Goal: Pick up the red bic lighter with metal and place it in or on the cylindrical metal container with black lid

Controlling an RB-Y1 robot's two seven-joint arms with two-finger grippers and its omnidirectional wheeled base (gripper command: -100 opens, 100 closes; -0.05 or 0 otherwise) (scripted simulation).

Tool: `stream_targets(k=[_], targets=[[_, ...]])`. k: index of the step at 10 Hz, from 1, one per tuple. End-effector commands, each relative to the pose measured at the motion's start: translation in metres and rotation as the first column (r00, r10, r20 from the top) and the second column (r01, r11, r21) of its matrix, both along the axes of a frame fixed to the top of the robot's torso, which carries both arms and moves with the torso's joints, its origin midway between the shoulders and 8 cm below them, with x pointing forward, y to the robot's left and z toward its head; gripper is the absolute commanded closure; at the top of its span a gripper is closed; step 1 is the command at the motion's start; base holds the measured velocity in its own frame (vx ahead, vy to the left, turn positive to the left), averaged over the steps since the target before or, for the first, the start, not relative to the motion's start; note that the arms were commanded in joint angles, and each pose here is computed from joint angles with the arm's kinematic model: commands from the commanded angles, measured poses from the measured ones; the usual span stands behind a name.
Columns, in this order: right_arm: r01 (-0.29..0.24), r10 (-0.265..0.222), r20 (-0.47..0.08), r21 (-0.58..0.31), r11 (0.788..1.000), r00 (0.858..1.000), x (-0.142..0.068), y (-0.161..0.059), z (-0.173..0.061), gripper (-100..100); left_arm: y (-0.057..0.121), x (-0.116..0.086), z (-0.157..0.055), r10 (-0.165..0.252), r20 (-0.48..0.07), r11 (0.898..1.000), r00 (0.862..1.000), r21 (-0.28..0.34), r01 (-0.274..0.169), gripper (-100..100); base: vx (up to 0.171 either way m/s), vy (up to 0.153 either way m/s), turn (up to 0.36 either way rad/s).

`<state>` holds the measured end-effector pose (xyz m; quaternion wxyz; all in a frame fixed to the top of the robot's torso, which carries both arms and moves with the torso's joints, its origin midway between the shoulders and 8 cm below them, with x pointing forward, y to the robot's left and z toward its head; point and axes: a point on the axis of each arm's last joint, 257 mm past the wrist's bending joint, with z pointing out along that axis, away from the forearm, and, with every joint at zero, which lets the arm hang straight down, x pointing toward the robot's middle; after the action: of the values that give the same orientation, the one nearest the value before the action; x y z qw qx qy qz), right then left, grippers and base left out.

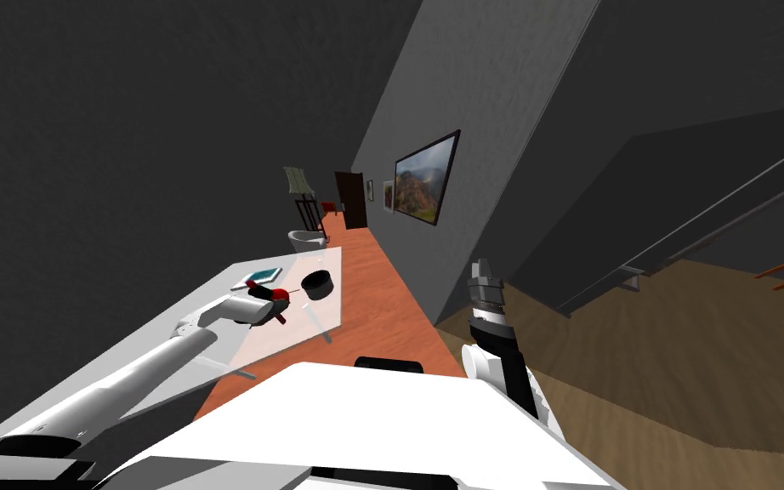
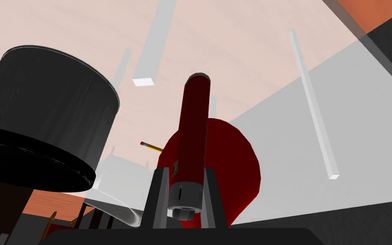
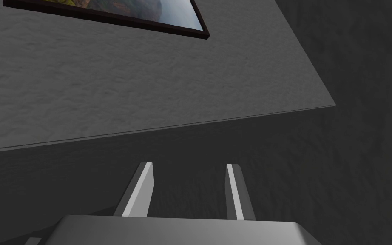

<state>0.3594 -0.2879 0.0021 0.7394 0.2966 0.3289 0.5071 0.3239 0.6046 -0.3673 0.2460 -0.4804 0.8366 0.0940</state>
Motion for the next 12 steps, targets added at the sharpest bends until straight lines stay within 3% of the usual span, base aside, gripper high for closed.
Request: stream_targets(k=[1,12], targets=[[0.0,0.0,0.0,0.0,1.0,1.0,0.0,0.0,0.0,0,0.004,0.002,0.012,-0.019,0.002,1.0,1.0,0.006,0.019,100,0.129,0.01,-0.132],[0.0,0.0,0.0,0.0,1.0,1.0,0.0,0.0,0.0,0,0.028,0.024,0.089,-0.149,0.027,0.987,0.989,0.058,0.147,100,0.122,0.048,-0.12]])
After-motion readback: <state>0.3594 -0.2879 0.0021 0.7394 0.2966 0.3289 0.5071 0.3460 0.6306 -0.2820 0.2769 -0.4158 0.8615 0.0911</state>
